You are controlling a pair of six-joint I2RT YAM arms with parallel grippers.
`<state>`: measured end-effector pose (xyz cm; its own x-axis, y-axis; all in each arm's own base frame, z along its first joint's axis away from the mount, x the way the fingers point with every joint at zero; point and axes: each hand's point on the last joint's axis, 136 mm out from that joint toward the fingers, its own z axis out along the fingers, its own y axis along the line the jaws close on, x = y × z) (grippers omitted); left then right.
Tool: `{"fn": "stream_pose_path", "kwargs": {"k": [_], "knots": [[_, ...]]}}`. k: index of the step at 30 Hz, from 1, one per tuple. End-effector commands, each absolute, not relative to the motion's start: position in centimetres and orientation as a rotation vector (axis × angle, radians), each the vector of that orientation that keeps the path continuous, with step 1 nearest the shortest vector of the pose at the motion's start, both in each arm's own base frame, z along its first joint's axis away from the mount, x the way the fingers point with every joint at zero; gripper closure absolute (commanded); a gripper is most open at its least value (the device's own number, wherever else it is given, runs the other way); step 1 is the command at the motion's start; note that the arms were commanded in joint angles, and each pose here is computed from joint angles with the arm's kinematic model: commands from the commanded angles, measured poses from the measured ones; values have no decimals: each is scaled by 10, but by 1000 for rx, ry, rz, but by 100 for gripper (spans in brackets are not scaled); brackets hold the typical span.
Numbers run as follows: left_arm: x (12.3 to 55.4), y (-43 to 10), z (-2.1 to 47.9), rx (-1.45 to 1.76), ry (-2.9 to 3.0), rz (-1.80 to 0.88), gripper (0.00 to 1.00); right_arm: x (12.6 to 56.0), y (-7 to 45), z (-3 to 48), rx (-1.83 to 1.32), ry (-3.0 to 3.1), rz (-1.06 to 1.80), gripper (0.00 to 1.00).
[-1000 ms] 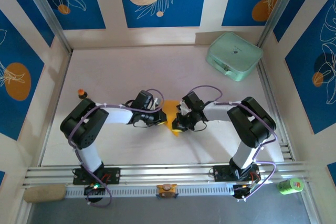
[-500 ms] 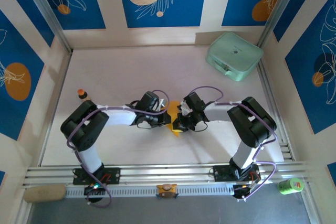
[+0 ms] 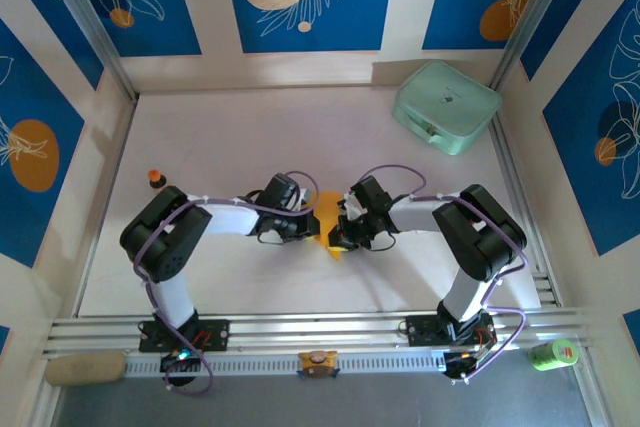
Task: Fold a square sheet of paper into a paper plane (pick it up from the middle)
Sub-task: Third fold the triangle at the center of the table.
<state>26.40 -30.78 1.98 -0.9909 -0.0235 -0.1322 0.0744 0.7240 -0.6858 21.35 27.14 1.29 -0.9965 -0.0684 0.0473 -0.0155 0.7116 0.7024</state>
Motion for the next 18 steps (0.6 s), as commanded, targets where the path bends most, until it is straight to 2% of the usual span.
{"fn": "stream_pose_path", "kwargs": {"k": [1,11,18], "knots": [[283,-283,2,-15,2819,-965,100,189,244,-19,-23,-2822,-944,100],[294,-262,3,-80,2825,-917,100,191,245,-16,0,-2820,-971,100],[300,-259,20,-93,2791,-918,100,192,249,-13,34,-2815,-1007,100]]}}
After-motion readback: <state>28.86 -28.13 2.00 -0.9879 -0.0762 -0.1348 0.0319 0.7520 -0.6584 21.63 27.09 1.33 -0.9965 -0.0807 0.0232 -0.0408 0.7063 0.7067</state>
